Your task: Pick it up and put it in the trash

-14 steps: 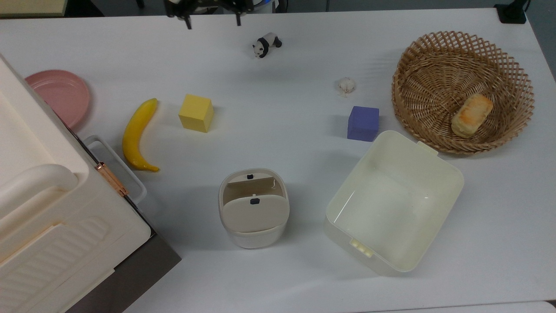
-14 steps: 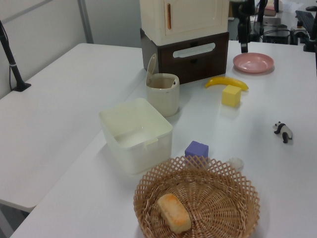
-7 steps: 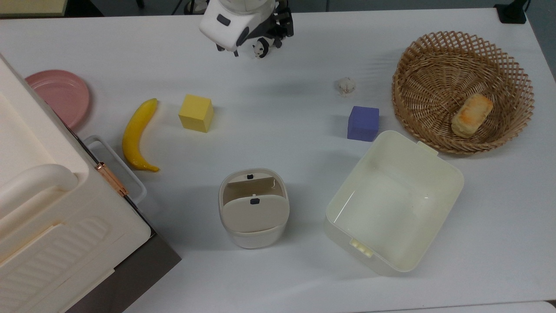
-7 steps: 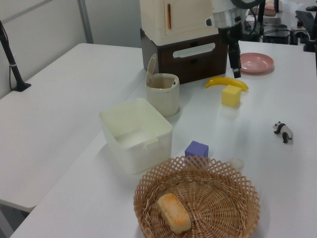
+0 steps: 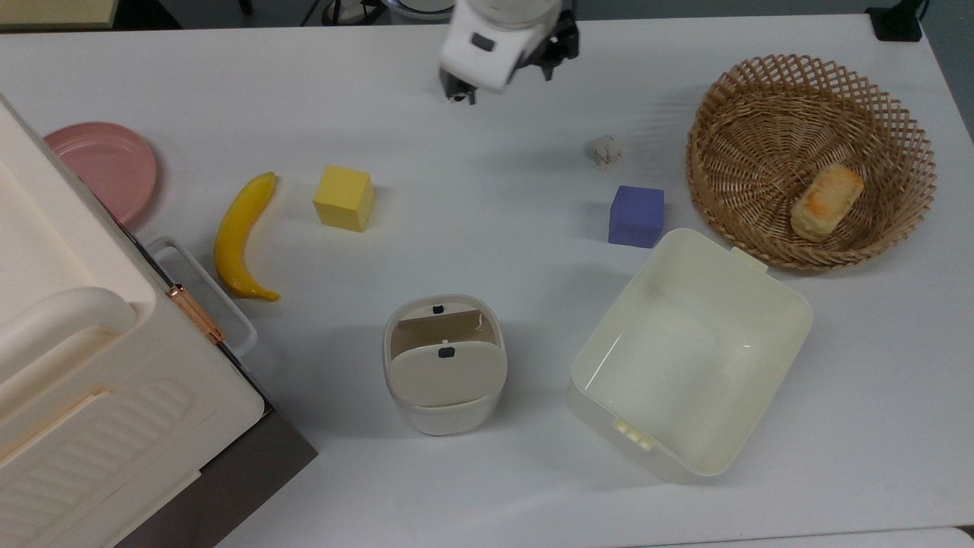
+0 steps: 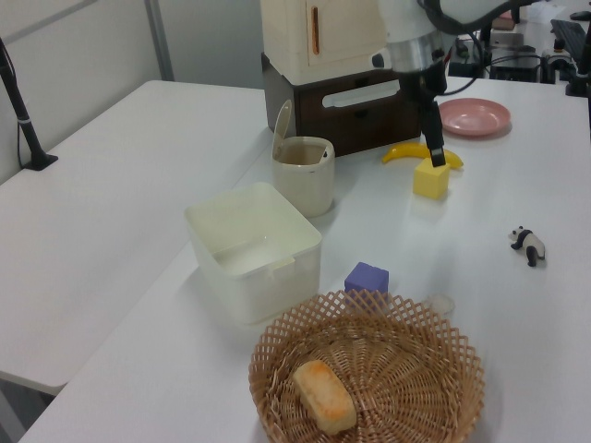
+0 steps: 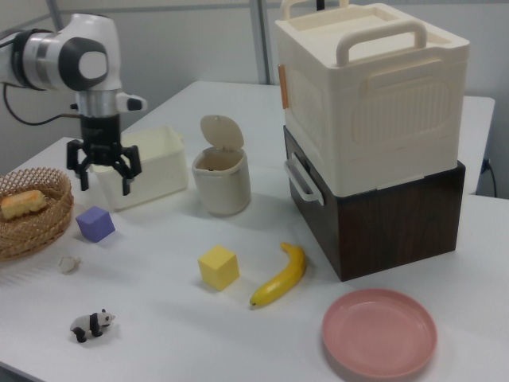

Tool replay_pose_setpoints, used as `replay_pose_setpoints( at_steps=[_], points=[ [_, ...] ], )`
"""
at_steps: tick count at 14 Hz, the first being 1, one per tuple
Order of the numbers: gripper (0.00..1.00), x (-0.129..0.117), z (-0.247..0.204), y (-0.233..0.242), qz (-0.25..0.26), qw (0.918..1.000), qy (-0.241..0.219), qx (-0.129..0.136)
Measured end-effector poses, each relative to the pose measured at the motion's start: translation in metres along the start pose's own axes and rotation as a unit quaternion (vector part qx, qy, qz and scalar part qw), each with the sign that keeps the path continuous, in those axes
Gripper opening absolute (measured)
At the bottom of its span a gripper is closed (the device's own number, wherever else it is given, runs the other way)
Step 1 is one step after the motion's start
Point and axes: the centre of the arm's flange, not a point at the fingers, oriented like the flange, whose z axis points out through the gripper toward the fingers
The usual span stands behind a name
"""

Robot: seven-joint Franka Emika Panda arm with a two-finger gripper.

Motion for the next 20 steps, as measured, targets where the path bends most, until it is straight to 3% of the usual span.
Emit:
replay_pose_setpoints(
  at_steps=[7,12,16,20],
  points=[
    [1.00,0.022,0.028,-0.076,-0.061,0.9980,-0.007,-0.011],
    [1.00,0.044,0.063,-0.127,-0.070,0.9972,-0.004,-0.024],
    [0.97,0.065,0.103,-0.145,-0.073,0.9968,-0.008,-0.032],
    [0.88,0.074,0.130,-0.154,-0.079,0.9959,-0.021,-0.038]
  ],
)
